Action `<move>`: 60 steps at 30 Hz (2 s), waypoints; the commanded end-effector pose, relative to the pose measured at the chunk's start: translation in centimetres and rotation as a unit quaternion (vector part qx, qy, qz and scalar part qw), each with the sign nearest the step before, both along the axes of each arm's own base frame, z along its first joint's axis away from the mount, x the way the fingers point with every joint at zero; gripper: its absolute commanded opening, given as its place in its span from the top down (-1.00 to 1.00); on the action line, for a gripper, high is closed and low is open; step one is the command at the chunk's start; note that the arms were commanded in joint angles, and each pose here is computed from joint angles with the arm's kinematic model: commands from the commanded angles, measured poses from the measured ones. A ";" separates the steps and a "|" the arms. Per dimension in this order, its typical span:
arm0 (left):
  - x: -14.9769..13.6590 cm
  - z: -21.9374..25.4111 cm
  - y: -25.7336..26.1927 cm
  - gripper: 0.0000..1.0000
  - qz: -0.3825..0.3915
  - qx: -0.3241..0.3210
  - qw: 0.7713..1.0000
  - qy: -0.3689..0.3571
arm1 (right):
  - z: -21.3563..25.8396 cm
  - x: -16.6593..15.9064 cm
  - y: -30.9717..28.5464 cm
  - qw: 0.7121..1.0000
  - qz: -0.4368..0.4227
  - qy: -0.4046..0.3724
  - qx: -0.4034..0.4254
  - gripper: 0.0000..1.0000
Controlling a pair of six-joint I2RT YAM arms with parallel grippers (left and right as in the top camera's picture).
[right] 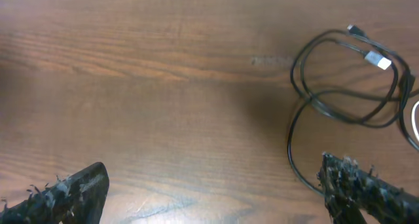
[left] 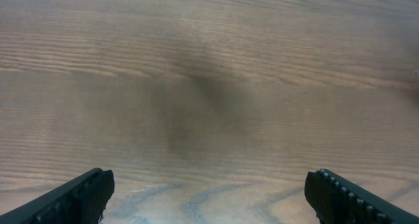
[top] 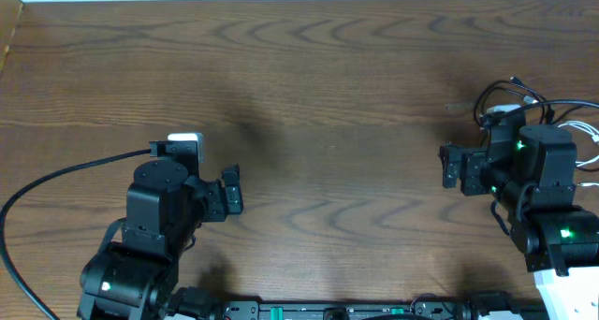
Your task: Untangle cables
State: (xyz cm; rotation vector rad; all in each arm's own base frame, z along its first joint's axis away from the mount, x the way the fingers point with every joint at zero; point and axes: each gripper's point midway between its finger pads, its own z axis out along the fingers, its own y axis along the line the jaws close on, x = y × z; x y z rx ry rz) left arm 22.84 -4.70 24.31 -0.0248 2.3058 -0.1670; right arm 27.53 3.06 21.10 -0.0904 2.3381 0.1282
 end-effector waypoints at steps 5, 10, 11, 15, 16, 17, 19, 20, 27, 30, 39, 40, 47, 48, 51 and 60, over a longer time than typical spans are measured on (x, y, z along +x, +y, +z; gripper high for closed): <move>0.1 -0.4 0.2 -0.96 0.000 0.011 1.000 0.006 | -1.7 -1.0 -0.2 0.999 -0.006 0.040 -0.001 -0.98; 0.1 -0.4 0.2 -0.96 0.000 0.011 1.000 0.006 | -1.8 -1.0 -0.2 0.999 -0.006 0.042 -0.001 -0.98; 0.1 -0.4 0.2 -0.95 0.000 0.011 1.000 0.006 | -1.8 -1.0 -0.2 0.999 -0.006 0.042 -0.001 -0.98; 0.1 -0.4 0.2 -0.95 0.000 0.011 1.000 0.006 | -1.8 -1.0 -0.2 0.999 -0.006 0.042 -0.001 -0.99; 0.1 -0.4 0.2 -0.96 0.000 0.011 1.000 0.006 | -1.8 -1.0 -0.2 0.999 -0.006 0.042 -0.001 -0.99; 0.1 -0.4 0.2 -0.96 0.000 0.011 1.000 0.006 | -1.8 -1.0 -0.2 0.999 -0.006 0.042 -0.001 -0.99; 0.1 -0.4 0.2 -0.96 0.000 0.011 1.000 0.006 | -1.8 -1.0 -0.2 0.999 -0.006 0.042 -0.001 -0.99; 0.1 -0.4 0.2 -0.96 0.000 0.011 1.000 0.006 | -1.9 -1.1 -0.2 0.999 -0.006 0.044 -0.001 -0.99; 0.1 -0.4 0.2 -0.96 0.000 0.011 1.000 0.006 | -1.2 -0.8 -1.7 0.999 -0.038 0.020 -0.032 -0.99; 0.1 -0.4 0.2 -0.96 0.000 0.011 1.000 0.006 | 0.5 -0.3 -2.2 0.998 -0.039 -0.021 -0.046 -0.98; 0.1 -0.4 0.2 -0.96 0.000 0.011 1.000 0.006 | 4.3 -0.2 -2.1 0.983 -0.039 -0.176 -0.040 -0.98; 0.1 -0.4 0.2 -0.96 0.000 0.011 1.000 0.006 | 4.3 -0.3 -2.2 0.979 -0.040 -0.197 -0.038 -0.98; 0.1 -0.4 0.2 -0.96 0.000 0.011 1.000 0.006 | 3.7 -1.0 -2.1 0.942 -0.043 -0.331 -0.022 -0.99; 0.1 -0.4 0.2 -0.96 0.000 0.011 1.000 0.006 | 3.7 -1.2 -2.1 0.936 -0.044 -0.348 -0.020 -0.98; 0.1 -0.4 0.2 -0.96 0.000 0.011 1.000 0.006 | 3.1 -1.6 -2.1 0.916 -0.046 -0.398 -0.014 -0.99; 0.1 -0.4 0.2 -0.96 0.000 0.011 1.000 0.006 | 2.1 -3.1 -2.5 0.876 -0.056 -0.479 -0.008 -0.99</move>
